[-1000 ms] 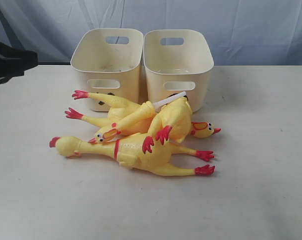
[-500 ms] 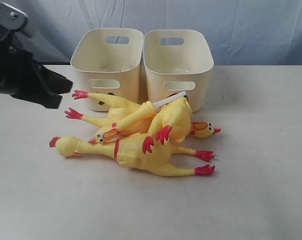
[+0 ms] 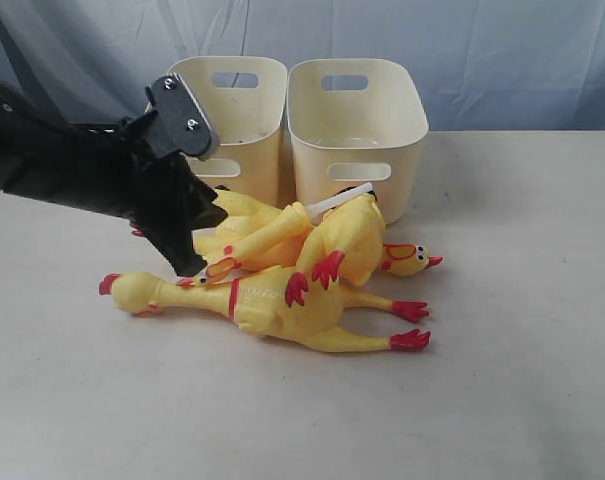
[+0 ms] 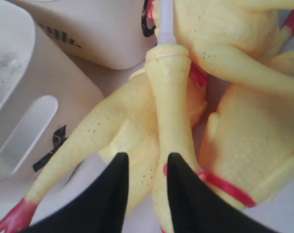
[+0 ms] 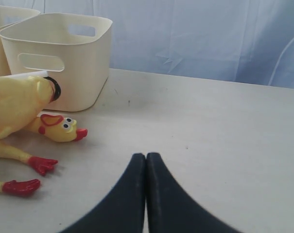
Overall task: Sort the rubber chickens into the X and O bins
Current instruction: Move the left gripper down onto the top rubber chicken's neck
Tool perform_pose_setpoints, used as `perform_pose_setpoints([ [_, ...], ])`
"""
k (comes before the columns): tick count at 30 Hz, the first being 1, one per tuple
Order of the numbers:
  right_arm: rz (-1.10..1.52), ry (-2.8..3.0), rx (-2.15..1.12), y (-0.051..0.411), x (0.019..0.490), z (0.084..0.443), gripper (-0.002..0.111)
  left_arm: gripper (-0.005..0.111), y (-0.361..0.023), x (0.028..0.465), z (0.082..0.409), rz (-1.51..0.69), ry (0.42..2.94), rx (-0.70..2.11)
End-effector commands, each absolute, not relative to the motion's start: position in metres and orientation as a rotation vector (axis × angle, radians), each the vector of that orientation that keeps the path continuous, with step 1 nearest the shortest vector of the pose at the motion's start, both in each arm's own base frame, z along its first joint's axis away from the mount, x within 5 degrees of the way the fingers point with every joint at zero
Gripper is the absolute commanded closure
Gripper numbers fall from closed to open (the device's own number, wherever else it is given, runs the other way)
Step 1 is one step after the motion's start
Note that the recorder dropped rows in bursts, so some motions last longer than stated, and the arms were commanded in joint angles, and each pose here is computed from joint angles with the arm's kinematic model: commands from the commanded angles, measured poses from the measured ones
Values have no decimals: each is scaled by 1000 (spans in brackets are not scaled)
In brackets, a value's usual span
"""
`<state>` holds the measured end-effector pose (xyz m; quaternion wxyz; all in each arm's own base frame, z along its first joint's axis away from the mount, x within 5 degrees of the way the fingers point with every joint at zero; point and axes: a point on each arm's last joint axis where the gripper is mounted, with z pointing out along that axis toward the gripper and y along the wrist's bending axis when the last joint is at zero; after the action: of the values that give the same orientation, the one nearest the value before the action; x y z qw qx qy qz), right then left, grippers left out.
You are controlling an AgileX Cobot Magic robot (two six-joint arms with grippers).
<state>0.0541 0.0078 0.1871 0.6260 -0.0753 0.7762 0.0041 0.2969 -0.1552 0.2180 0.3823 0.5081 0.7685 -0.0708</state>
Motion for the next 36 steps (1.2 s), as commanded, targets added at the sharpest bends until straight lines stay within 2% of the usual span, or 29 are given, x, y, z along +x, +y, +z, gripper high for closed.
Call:
perform_pose_setpoints([
  [1, 7, 1774, -165, 7, 54, 186, 109, 67, -172, 299, 208, -118, 1933, 1309],
  [5, 7, 1774, -165, 7, 54, 186, 109, 58, -179, 300, 204, -77, 1913, 1303],
  [11, 7, 1774, -165, 7, 54, 186, 109, 38, -187, 300, 195, -86, 1938, 1281],
  [13, 7, 1774, -165, 7, 54, 186, 109, 36, -187, 301, 192, -96, 1960, 1253],
  [22, 7, 1774, -165, 7, 54, 186, 109, 42, -188, 305, 179, -79, 1992, 1251],
  [36, 7, 1774, -165, 7, 54, 186, 109, 43, -188, 309, 158, -47, 2031, 1270],
])
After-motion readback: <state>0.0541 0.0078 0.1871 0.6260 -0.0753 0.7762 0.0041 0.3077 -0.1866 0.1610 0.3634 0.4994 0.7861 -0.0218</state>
